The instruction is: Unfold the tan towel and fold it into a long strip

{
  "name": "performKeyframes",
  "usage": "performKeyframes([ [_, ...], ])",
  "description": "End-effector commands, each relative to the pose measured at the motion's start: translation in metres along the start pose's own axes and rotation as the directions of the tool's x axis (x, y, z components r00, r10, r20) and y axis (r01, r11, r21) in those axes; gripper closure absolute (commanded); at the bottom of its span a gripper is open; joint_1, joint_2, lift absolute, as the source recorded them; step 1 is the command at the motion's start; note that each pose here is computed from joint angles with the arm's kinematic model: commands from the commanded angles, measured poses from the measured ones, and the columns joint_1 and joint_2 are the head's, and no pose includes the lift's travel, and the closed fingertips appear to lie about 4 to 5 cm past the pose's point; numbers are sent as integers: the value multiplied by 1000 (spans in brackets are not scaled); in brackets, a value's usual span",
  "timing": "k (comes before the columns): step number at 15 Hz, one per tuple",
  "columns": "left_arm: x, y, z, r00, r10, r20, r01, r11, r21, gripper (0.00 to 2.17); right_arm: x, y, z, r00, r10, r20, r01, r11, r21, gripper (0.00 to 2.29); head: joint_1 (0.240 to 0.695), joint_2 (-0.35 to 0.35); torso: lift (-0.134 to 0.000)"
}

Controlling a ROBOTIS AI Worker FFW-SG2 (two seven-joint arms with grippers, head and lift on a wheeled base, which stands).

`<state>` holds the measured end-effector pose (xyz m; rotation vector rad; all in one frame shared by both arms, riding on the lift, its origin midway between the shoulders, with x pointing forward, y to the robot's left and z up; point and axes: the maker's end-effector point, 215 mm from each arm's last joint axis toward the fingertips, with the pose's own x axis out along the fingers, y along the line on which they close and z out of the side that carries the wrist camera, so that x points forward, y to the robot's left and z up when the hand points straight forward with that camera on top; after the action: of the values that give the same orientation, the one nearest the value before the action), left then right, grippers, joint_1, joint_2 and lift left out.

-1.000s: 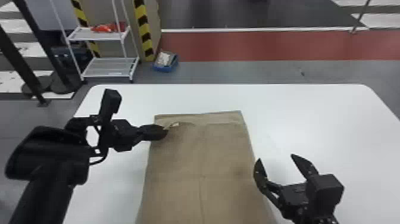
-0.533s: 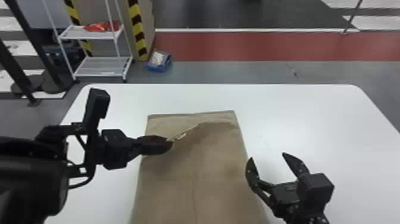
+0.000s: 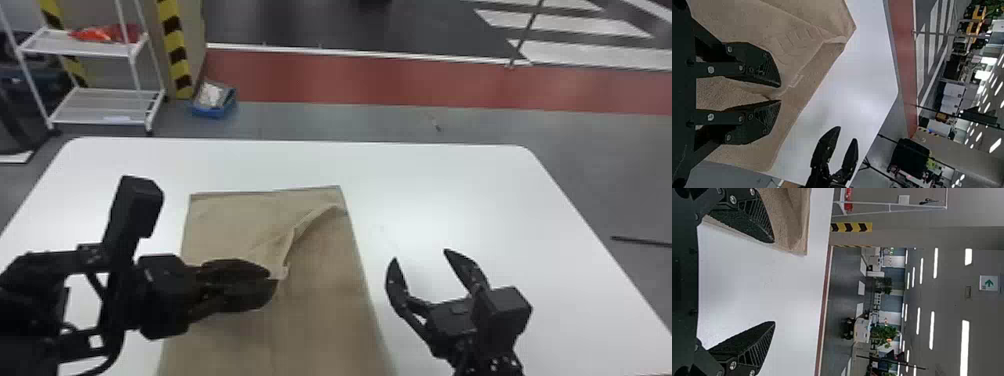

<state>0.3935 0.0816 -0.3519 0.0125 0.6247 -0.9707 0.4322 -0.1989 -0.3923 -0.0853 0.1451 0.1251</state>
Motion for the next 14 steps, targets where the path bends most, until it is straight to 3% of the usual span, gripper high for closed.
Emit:
performKeyframes([
  [1,-1,-18,3,999,-38,19,38,999,3,16,-1,-7,3,1000,-7,5,7,1000,-7,151,695,-153,-123],
  [4,-8,-20,3,999,-40,27,40,999,-1,26,3,-2,15,999,21,26,-21,999,-25,151,695,-183,-123],
  [7,-30,15,3,996,39,82,-34,997,-63,26,11,25,32,990,140,12,-137,982,-133,147,695,-167,-123],
  [9,-54,59,6,975,127,183,-111,989,-94,22,15,64,35,962,270,-31,-270,935,-231,117,695,-80,-123],
  [10,-70,88,6,955,189,230,-163,978,-131,22,16,90,37,937,345,-60,-348,896,-275,110,695,-46,-123],
  [12,-108,144,6,900,336,279,-291,938,-189,22,14,127,25,885,430,-176,-465,825,-322,110,695,42,-123],
  [13,-131,167,3,867,402,292,-342,909,-237,22,11,145,19,854,466,-230,-519,786,-336,110,695,144,-123],
  [14,-152,185,-2,837,456,303,-378,881,-283,26,6,156,9,829,477,-292,-557,755,-347,110,695,189,-123],
])
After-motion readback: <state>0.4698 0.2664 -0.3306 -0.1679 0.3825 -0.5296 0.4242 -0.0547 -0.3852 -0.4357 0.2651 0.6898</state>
